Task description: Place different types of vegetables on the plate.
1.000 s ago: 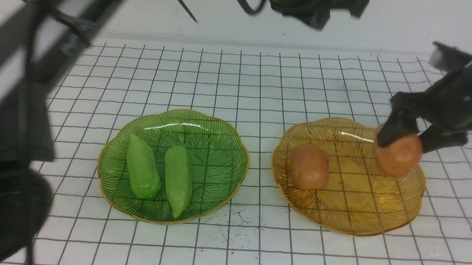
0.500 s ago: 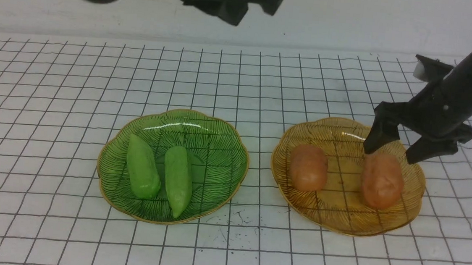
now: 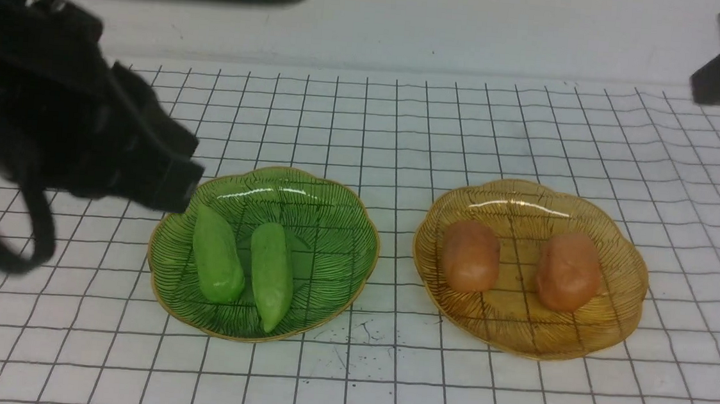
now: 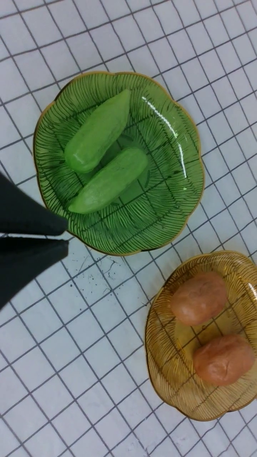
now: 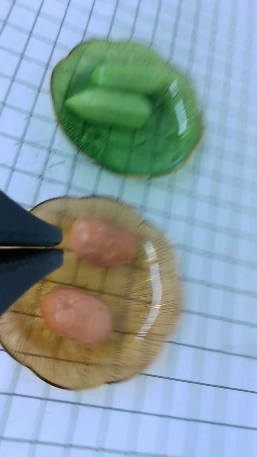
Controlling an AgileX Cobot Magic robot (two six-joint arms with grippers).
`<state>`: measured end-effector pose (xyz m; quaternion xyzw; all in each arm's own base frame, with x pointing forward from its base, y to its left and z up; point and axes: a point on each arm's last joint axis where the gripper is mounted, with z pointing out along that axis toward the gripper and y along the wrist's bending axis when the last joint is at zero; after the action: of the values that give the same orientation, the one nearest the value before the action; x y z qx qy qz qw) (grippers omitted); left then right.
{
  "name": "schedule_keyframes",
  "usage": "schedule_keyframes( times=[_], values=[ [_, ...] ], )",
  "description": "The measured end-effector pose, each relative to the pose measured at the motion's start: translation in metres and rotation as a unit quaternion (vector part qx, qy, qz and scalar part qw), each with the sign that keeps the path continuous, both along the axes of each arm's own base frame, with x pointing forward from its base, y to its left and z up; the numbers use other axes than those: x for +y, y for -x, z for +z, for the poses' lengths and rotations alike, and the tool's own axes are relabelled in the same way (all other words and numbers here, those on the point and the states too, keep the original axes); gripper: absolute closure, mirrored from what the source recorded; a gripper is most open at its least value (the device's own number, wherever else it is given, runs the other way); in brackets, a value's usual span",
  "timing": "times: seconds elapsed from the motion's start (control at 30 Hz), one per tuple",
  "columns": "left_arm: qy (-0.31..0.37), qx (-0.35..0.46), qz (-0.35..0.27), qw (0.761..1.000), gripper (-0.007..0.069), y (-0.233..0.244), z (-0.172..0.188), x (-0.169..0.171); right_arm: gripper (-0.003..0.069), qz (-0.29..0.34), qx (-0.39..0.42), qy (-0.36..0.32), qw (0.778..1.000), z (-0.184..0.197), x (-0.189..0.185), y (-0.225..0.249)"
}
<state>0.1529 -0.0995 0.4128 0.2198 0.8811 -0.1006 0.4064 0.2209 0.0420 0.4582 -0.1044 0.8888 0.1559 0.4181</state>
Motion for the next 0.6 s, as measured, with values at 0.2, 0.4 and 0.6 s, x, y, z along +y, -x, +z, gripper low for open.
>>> schedule_keyframes(
  times=[0.2, 0.4, 0.6],
  values=[
    [0.038, -0.035, 0.037, 0.998, 0.0633, 0.023, -0.028, 0.022, 0.0673, -0.025, -0.169, -0.009, 0.985, 0.014, -0.008, 0.081],
    [0.058, -0.082, 0.045, 0.994, 0.0633, 0.04, -0.045, 0.037, 0.0673, -0.122, -0.409, -0.056, 0.903, -0.039, -0.029, 0.164],
    [0.063, -0.091, 0.043, 0.993, 0.0633, 0.04, -0.046, 0.038, 0.0673, -0.167, -0.513, -0.075, 0.839, -0.1, -0.04, 0.201]
  ],
)
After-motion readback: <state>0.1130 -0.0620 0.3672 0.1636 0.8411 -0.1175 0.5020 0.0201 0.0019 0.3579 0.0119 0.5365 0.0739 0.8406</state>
